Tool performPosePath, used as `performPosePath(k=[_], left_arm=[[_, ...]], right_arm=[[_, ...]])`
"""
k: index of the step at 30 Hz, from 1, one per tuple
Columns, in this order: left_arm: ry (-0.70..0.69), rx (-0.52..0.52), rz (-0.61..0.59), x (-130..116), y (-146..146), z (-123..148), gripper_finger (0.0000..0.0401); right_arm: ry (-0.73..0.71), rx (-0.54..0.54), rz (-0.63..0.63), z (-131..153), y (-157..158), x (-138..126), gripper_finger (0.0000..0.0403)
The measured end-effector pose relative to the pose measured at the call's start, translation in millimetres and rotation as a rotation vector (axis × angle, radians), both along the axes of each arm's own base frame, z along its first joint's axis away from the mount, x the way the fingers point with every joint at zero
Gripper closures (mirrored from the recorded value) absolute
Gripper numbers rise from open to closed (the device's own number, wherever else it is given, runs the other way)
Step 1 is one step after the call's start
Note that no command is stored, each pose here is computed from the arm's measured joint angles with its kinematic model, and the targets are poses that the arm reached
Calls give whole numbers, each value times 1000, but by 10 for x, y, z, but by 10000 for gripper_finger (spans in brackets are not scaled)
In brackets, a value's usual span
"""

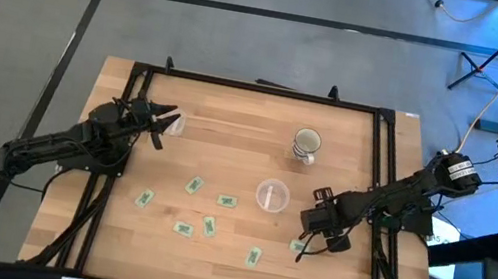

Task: Pick and place Stevia / Truvia into bins
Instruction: Put the green stevia packet into the circular transparent container

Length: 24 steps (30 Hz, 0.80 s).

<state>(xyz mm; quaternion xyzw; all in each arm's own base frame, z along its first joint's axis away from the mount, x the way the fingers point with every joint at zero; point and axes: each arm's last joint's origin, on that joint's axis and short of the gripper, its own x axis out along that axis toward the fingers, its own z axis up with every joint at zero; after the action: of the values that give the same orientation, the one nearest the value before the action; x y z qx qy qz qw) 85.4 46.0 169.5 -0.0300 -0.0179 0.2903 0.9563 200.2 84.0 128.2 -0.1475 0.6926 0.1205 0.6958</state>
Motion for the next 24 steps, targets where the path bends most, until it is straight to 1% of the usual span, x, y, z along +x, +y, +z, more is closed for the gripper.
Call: performPosePath(k=[3, 11, 18, 21, 24], left_arm=[[0, 0, 0, 0, 0, 0, 271], [0, 0, 0, 0, 0, 0, 271], [0, 0, 0, 0, 0, 0, 271], [0, 0, 0, 0, 0, 0, 271], [0, 0, 0, 0, 0, 0, 271]], right_arm=[[0, 0, -2, -1, 0, 0, 246], [3, 4, -1, -4, 2, -2, 302], [-18, -4, -2, 63, 16, 45, 324], [-67, -24, -9, 116, 27, 118, 334], [-81, -34, -6, 158, 40, 145, 347]])
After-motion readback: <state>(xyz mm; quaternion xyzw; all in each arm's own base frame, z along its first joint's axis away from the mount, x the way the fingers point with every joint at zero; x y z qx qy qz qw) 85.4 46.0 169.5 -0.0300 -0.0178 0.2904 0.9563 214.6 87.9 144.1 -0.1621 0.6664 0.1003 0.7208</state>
